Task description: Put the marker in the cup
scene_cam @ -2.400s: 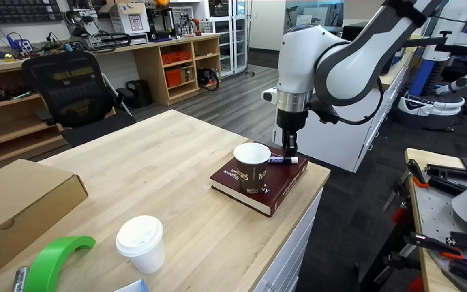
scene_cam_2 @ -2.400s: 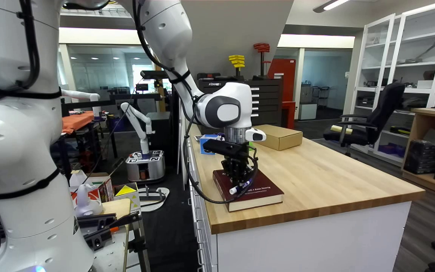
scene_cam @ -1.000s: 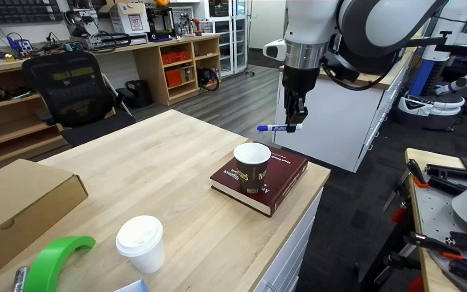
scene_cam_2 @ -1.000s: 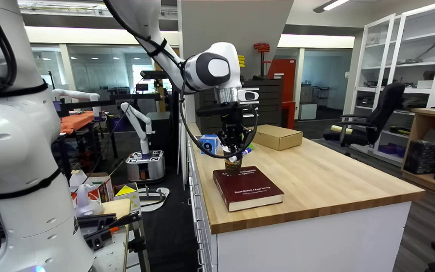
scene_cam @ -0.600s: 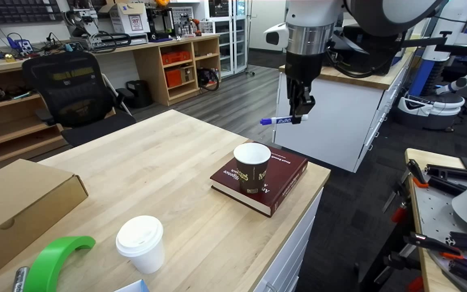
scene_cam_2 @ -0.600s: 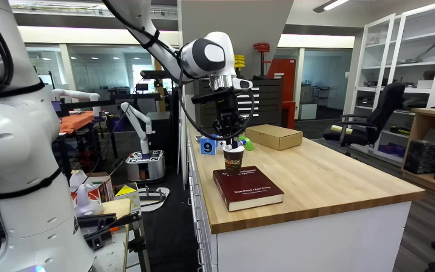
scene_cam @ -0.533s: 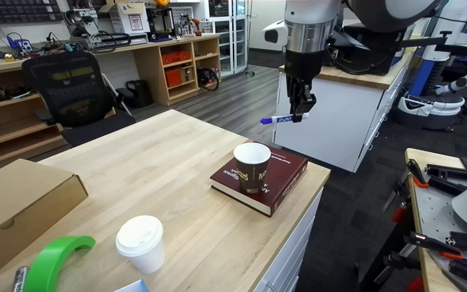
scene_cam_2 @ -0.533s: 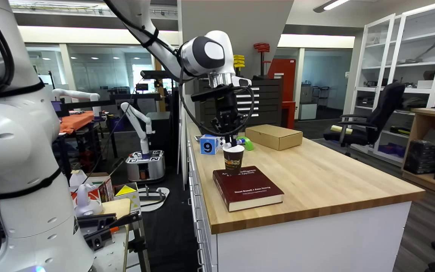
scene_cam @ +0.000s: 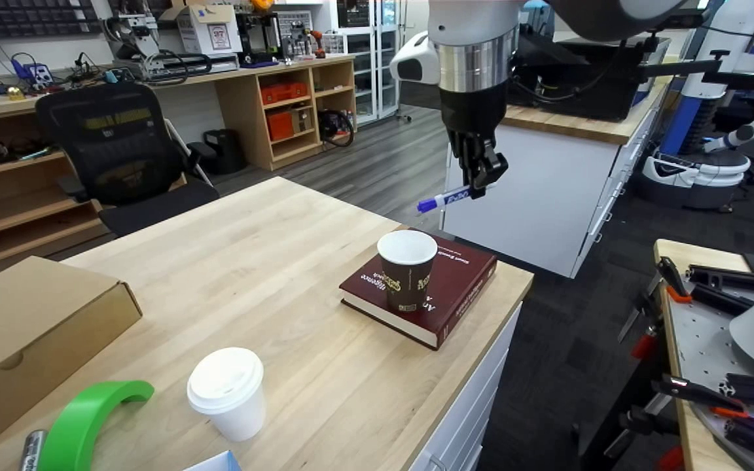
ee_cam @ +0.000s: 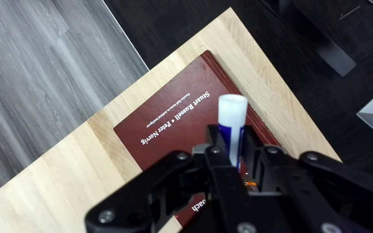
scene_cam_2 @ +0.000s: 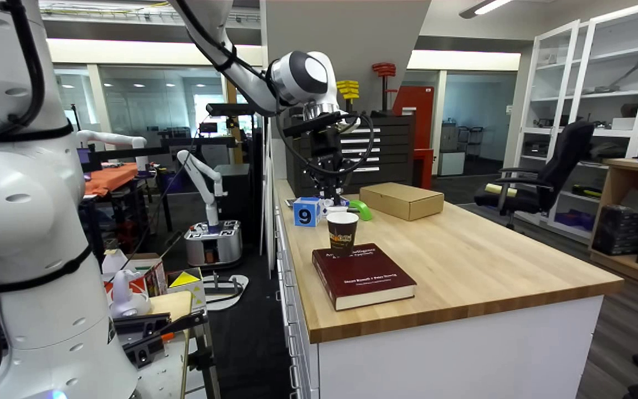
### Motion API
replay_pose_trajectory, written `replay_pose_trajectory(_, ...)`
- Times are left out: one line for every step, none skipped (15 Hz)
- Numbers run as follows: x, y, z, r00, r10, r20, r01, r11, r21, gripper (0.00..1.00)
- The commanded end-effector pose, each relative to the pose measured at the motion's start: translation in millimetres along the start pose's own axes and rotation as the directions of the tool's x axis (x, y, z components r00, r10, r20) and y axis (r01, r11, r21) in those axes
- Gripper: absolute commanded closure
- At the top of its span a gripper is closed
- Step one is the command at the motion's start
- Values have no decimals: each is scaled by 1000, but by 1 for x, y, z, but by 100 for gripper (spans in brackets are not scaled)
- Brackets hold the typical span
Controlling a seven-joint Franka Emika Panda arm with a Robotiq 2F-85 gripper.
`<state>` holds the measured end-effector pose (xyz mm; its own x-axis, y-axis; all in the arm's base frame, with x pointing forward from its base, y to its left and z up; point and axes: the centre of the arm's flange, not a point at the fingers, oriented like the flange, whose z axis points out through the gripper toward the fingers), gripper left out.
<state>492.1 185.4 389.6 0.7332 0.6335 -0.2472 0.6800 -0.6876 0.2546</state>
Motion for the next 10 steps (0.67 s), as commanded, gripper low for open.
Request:
replay_pose_trajectory(33, -3, -6, 995, -62, 76, 64, 998, -29, 95)
replay_pose_trajectory(41, -5, -6, 992, -82, 93, 85, 996, -29, 95)
replay_pose_trajectory(47, -7, -5, 989, -96, 109, 100, 995, -31, 95)
replay_pose_trajectory(54, -9, -4, 986, -112, 125, 117, 993, -35, 95)
replay_pose_trajectory(60, -11, -4, 981, -128, 143, 135, 990, -38, 95)
replay_pose_trajectory(67, -13, -3, 977, -144, 160, 152, 988, -40, 95)
replay_pose_trajectory(73, -16, -3, 971, -162, 178, 172, 984, -41, 95)
replay_pose_trajectory(80, -18, -2, 963, -181, 199, 193, 980, -44, 95)
replay_pose_trajectory(87, -21, -2, 955, -199, 221, 214, 976, -48, 95)
replay_pose_trajectory(92, -23, -1, 946, -218, 239, 236, 971, -49, 95)
